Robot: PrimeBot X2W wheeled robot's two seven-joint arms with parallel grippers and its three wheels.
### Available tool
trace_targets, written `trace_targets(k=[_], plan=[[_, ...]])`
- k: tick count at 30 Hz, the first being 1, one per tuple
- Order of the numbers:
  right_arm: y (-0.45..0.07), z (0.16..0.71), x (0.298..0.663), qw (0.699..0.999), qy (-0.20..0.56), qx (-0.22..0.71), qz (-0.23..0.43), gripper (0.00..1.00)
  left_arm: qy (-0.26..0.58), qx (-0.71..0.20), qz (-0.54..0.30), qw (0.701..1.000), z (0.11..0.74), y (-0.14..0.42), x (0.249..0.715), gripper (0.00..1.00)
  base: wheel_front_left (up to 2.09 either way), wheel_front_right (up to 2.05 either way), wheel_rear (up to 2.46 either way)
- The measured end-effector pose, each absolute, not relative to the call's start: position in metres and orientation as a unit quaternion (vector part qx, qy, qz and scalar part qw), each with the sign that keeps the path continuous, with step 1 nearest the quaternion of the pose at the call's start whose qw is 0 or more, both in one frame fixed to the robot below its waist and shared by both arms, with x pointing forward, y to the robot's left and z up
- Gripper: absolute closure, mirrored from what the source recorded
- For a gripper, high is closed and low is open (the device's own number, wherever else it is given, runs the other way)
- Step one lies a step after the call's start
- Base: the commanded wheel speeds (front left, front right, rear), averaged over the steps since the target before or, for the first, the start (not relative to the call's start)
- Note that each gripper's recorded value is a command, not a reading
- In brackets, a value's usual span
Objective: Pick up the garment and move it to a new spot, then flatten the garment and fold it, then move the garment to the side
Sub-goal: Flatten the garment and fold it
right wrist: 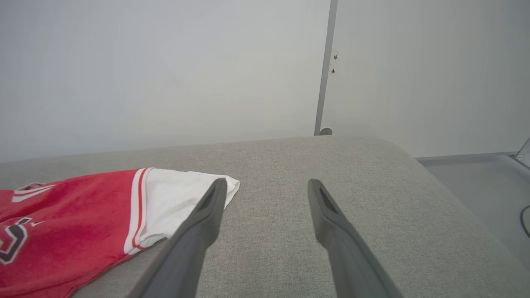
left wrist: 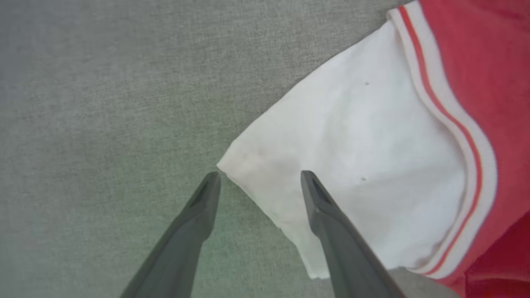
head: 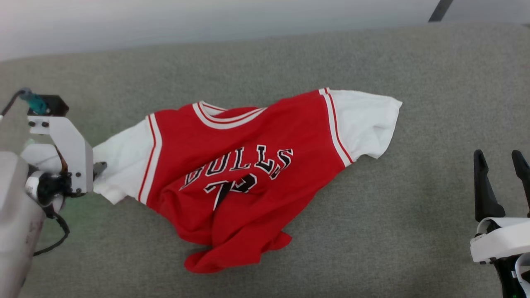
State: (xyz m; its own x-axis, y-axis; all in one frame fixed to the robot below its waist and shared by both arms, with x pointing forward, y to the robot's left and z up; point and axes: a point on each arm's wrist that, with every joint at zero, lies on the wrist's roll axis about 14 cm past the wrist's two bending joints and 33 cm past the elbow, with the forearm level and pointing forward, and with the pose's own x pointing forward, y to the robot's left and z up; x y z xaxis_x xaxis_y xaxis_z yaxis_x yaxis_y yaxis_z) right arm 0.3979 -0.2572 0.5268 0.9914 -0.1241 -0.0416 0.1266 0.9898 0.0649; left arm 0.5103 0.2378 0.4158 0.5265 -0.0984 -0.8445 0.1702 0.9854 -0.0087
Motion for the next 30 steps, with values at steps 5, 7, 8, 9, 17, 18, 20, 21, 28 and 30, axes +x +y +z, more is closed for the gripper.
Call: trace_targets(k=[5,7,8,9,17,18,20,21,28,30], plan=[[-0.257,0.52,0.405,0.997,0.028,0.032,-0.062,0.0,0.507,0.033,-0.074,0.858,0.398,0.236,0.511,0.0,0.0,0.0,0.0],[-0.256,0.518,0.407,0.997,0.033,0.031,-0.06,0.0,0.51,0.021,-0.074,0.857,0.395,0.233,0.512,0.0,0.0,0.0,0.0],[-0.254,0.517,0.408,0.997,0.035,0.031,-0.058,0.0,0.51,0.018,-0.074,0.857,0.395,0.233,0.513,0.23,0.0,0.0,0.0],[-0.253,0.516,0.409,0.997,0.037,0.032,-0.056,0.0,0.512,0.017,-0.073,0.856,0.395,0.233,0.513,0.63,0.0,0.0,0.0],[-0.236,0.508,0.421,0.995,0.083,0.043,-0.018,0.0,0.511,0.01,-0.072,0.856,0.394,0.233,0.513,1.0,0.0,0.0,0.0],[-0.236,0.508,0.425,0.994,0.093,0.049,-0.015,0.0,0.512,0.01,-0.072,0.856,0.394,0.233,0.513,1.0,0.0,0.0,0.0],[-0.235,0.503,0.43,0.992,0.119,0.052,-0.009,0.0,0.51,0.01,-0.073,0.857,0.394,0.232,0.514,1.0,0.0,0.0,0.0],[-0.236,0.501,0.434,0.99,0.131,0.054,-0.007,0.0,0.509,0.009,-0.073,0.858,0.394,0.232,0.514,1.0,0.0,0.0,0.0],[-0.244,0.494,0.472,0.974,0.219,0.049,0.015,0.0,0.496,0.007,-0.081,0.865,0.397,0.225,0.522,1.0,0.0,0.0,0.0],[-0.244,0.488,0.483,0.967,0.247,0.053,0.021,0.0,0.492,0.007,-0.082,0.867,0.398,0.223,0.525,1.0,0.0,0.0,0.0]])
